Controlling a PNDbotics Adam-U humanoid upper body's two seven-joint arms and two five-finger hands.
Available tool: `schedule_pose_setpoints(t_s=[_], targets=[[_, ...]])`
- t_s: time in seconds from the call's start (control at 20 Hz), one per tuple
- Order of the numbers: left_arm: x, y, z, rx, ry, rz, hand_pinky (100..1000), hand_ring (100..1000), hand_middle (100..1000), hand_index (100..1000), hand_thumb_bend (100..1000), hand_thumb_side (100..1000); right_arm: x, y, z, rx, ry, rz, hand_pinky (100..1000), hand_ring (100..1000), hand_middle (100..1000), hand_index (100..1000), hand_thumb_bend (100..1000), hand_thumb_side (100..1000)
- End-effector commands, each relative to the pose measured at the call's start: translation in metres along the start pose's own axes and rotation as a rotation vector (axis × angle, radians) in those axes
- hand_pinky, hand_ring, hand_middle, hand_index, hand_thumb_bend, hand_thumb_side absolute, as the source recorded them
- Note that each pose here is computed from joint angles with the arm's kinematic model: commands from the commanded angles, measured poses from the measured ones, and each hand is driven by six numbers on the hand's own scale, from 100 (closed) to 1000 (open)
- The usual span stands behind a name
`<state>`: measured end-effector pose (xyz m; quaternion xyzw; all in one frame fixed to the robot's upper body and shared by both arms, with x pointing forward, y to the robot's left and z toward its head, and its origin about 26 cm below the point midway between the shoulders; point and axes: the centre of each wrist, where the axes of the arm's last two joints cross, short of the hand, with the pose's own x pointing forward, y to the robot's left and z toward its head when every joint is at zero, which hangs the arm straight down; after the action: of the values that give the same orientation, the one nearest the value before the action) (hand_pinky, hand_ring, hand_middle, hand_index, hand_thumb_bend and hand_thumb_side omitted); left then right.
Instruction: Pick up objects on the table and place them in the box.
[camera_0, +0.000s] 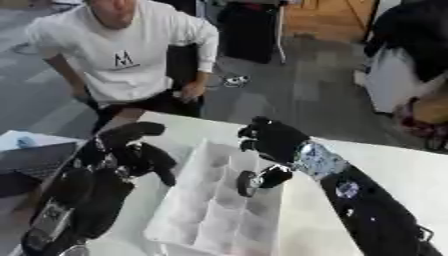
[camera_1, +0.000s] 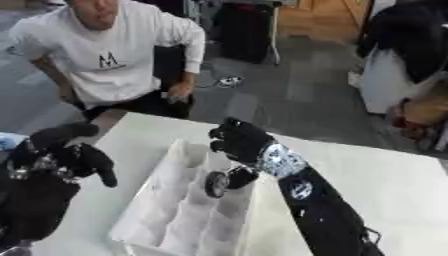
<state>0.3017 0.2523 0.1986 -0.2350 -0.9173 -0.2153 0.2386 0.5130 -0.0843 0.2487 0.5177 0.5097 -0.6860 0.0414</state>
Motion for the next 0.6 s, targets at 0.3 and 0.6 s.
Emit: schedule_pose_setpoints(t_s=[0.3, 0.6], targets=[[0.008, 0.003, -0.006, -0.031, -0.012, -0.021, 558, 651, 835, 875, 270, 703, -0.037, -0.031, 0.0, -0.067, -0.02, 0.214, 1000, 914, 907, 816, 735, 1000], [0.008, 0.003, -0.007, -0.032, -0.009, -0.017, 559, 652, 834, 875, 272, 701, -0.043, -0.044, -0.006, -0.105, -0.128, 0.308, 1000, 914, 910, 813, 714, 1000]])
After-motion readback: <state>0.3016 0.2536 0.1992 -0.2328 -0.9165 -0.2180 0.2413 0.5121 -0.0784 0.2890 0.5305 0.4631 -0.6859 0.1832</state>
